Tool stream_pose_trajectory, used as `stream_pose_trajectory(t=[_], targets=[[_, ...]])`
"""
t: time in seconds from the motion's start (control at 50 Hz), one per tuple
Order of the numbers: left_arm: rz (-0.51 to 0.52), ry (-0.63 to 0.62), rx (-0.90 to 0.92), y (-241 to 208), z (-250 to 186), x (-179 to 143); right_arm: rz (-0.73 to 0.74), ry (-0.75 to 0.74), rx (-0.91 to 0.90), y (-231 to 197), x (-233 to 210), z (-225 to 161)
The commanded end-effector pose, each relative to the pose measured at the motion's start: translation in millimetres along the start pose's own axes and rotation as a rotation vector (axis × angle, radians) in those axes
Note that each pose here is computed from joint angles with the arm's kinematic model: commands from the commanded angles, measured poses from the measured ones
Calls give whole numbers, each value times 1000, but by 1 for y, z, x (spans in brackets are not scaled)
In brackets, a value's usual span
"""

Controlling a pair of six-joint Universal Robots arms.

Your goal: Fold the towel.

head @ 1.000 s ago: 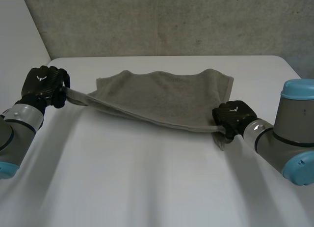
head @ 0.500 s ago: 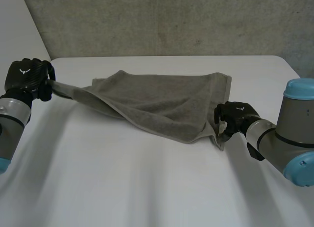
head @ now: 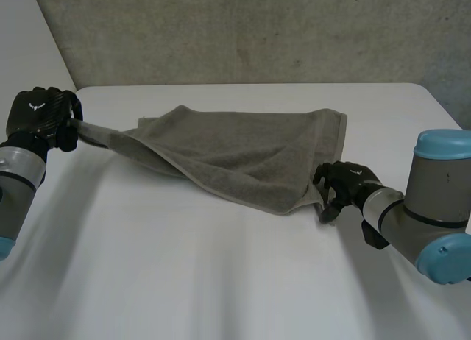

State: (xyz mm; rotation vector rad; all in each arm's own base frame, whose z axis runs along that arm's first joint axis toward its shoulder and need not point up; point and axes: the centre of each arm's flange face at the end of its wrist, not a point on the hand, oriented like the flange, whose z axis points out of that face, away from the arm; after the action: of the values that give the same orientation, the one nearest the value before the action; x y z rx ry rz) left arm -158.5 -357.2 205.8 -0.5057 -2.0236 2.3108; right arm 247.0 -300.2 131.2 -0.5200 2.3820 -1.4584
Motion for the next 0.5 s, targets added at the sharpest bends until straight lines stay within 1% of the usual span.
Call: stream_pose_trajectory(t=[0.02,0.16,0.5], targets=[[0,-1,0,0,0,0,8,41,9,4,6,13],[0,-1,0,0,0,0,6,66,22,2,9,24],[-1,0,-3,1,0,0,8,61,12,3,8,22]])
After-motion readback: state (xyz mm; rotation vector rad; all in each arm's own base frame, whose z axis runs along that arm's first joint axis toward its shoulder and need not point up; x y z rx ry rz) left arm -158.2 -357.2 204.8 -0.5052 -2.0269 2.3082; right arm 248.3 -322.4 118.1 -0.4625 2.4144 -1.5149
